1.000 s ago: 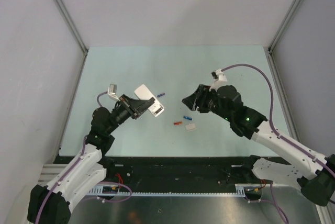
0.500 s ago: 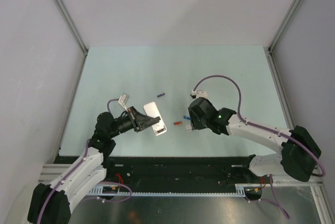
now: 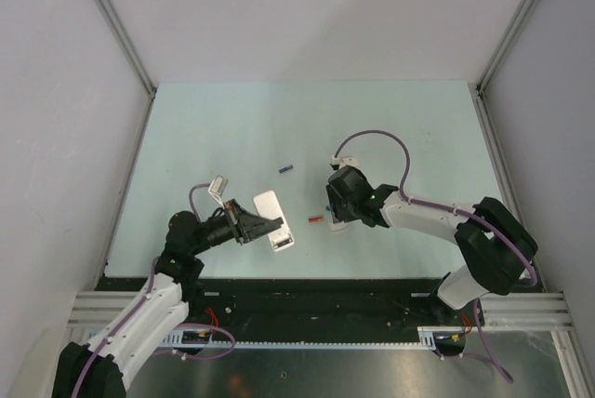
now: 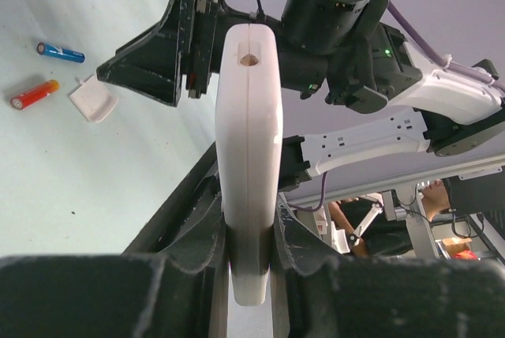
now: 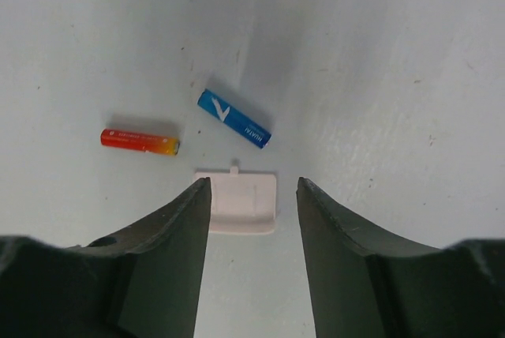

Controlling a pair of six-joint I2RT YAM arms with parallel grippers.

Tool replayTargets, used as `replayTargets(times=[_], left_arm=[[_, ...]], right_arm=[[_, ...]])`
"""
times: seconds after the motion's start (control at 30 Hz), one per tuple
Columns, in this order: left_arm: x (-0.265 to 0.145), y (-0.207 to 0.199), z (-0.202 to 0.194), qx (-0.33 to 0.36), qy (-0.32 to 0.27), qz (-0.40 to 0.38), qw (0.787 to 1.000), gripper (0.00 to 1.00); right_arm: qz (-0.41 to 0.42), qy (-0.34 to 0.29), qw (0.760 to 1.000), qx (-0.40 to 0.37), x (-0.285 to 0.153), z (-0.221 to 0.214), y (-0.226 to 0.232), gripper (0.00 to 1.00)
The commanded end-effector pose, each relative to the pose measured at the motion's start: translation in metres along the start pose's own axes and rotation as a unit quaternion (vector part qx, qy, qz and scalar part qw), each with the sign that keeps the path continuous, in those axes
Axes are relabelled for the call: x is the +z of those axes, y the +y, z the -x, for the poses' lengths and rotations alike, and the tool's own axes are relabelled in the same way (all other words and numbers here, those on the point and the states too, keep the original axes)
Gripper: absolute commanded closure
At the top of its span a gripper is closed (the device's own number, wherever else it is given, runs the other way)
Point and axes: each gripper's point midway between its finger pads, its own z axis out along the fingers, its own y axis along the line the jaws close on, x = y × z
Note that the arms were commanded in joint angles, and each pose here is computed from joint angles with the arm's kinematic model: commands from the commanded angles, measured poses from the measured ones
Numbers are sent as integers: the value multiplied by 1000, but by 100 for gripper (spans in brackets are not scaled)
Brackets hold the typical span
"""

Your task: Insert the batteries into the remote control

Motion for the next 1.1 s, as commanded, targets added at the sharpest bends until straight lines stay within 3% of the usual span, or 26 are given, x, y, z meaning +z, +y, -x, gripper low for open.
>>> replayTargets(times=[0.0, 0.17, 0.47, 0.8, 1.07], left_arm=[[-1, -7, 1, 20, 0, -16, 1000, 100], [0, -3, 3, 14, -7, -9, 1000, 100], [-1, 3, 4, 1, -20, 0, 1000, 100], [-1, 3, 1, 1, -14, -3, 1000, 100], [1, 10, 6, -10, -23, 12, 1000, 100]], right_arm=[[17, -39, 999, 27, 3, 33, 9, 46], [19, -25, 996, 83, 12, 29, 14, 39], [-24, -17, 975, 220, 26, 19, 22, 38], [-54, -10, 976, 213, 32, 14, 13, 38], [-117, -43, 976, 179, 0, 20, -26, 37]])
